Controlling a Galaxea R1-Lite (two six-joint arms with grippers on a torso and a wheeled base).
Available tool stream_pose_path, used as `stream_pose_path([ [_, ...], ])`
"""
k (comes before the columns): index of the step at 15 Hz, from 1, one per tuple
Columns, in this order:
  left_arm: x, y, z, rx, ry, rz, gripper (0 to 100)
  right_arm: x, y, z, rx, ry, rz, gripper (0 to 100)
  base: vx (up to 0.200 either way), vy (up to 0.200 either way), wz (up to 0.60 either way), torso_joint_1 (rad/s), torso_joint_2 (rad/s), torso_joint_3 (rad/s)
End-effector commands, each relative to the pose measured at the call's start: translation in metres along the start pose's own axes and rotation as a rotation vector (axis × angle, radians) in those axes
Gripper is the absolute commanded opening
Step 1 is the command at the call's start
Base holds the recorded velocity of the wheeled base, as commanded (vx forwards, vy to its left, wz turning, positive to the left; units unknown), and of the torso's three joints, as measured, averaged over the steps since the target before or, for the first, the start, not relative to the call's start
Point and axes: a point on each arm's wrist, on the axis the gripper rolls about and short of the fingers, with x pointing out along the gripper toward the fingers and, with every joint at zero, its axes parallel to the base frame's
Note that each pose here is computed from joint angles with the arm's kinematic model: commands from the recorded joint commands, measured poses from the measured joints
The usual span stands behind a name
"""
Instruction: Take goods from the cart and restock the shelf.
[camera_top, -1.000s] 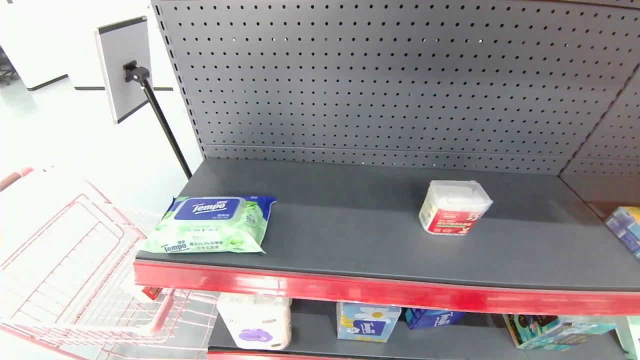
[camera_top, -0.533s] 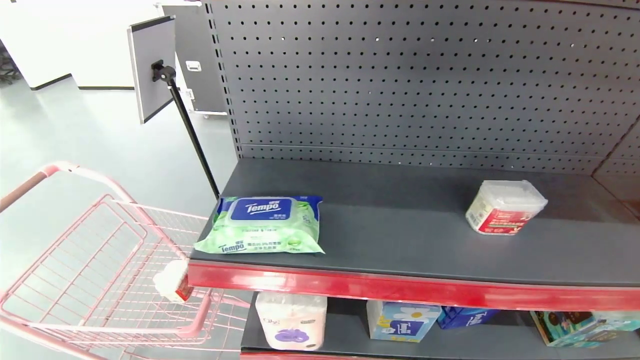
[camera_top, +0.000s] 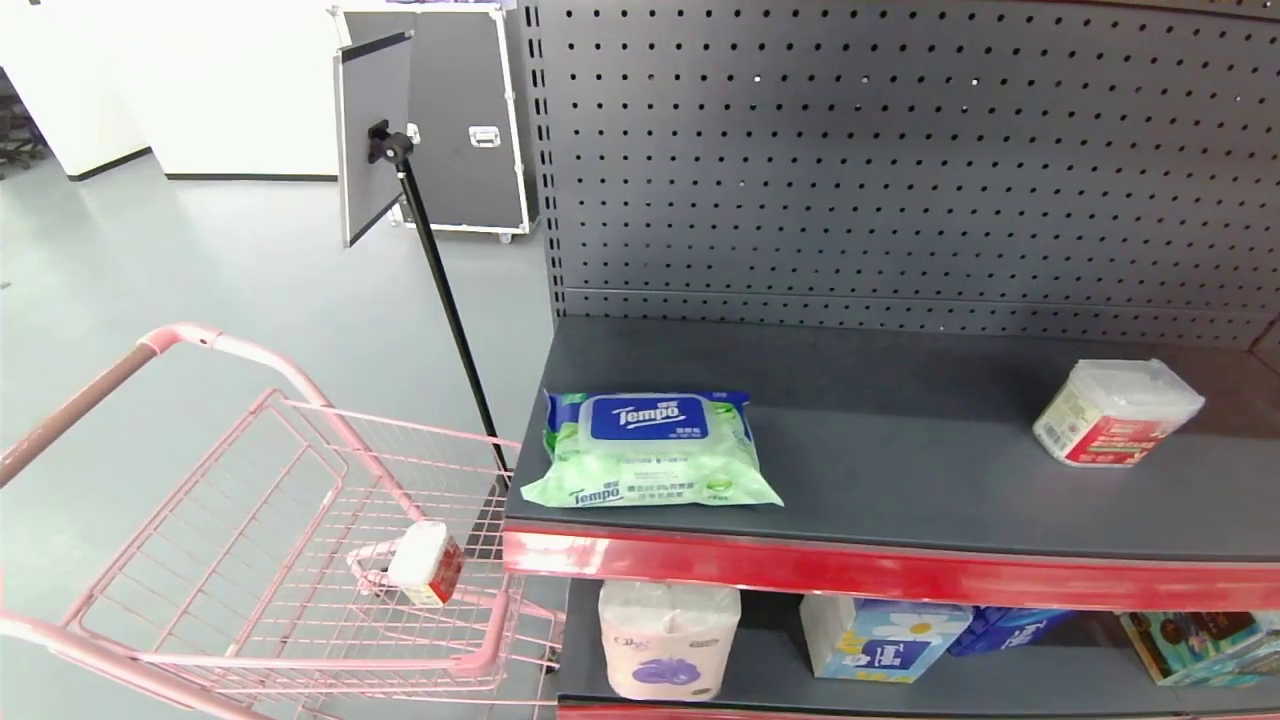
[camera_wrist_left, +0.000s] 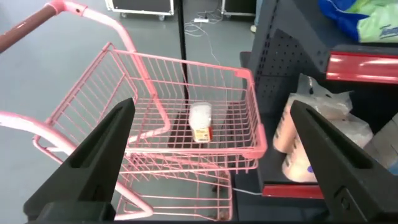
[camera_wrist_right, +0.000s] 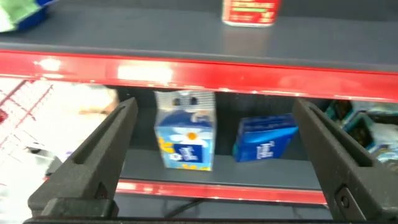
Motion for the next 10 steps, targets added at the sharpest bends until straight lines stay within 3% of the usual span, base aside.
stream_pose_path([
  [1, 0.0001, 0.0000, 0.0001, 0.000, 0.001, 0.000, 100, 0.0000, 0.0000, -0.0001, 0.000, 0.001, 0.000, 100, 0.000, 0.000, 0.00, 0.000, 0.00, 0.000],
  [7, 0.0001, 0.0000, 0.0001, 0.000, 0.001, 0.000, 100, 0.0000, -0.0001, -0.0001, 0.001, 0.001, -0.004, 100, 0.000, 0.000, 0.00, 0.000, 0.00, 0.000],
  [10, 0.0001, 0.0000, 0.0001, 0.000, 0.001, 0.000, 100, 0.0000, 0.0000, -0.0001, 0.003, 0.001, -0.004, 100, 0.000, 0.000, 0.00, -0.123, 0.31, 0.188],
])
